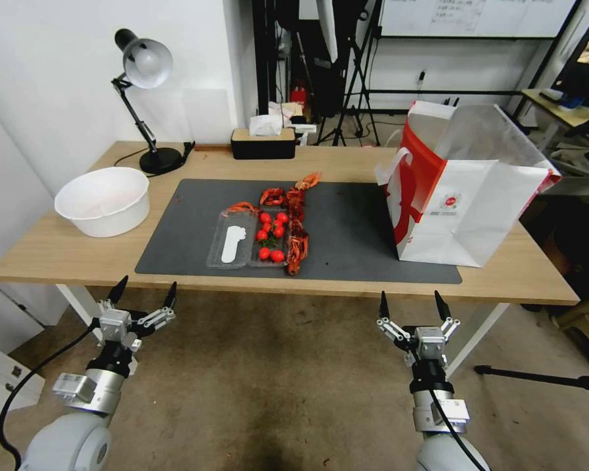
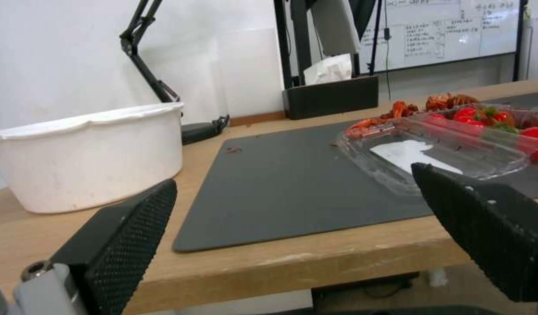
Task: Pick up the trash from the table and place it into the takeout bag.
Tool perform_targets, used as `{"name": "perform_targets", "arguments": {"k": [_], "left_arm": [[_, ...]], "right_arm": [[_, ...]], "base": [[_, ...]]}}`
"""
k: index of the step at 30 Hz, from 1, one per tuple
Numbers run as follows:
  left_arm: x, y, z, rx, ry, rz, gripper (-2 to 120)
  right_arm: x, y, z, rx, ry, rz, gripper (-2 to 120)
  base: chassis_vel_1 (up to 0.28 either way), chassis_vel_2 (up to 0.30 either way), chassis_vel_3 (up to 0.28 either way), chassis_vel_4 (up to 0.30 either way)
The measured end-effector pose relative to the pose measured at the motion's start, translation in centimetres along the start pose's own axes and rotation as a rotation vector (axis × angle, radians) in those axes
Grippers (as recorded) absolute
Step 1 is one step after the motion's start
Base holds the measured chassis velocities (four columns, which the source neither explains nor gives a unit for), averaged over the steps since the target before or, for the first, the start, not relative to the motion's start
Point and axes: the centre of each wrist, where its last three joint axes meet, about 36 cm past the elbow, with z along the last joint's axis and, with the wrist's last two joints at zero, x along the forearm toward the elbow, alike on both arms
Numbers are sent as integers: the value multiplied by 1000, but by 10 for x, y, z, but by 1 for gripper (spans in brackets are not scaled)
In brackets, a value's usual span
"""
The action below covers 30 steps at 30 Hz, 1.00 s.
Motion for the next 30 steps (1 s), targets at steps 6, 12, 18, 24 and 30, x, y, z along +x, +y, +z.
{"name": "perform_targets", "arguments": {"k": [6,12,18,24,30], "left_arm": [[-1,1,0,-3,-3,1,100],[-1,1,-1,-5,-4,2,100],[-2,1,0,-4,-5,3,100],[-2,0,0,-5,-6,3,100],[-2,0,0,-5,-6,3,100]], "right_arm": [[2,2,1,-6,10,3,100],[3,2,2,-10,14,7,100],[3,2,2,-13,17,8,100],[4,3,2,-19,21,9,100],[4,3,2,-20,22,9,100]], "base": [[0,0,0,0],[0,0,0,0],[0,0,0,0],[0,0,0,0],[0,0,0,0]]}}
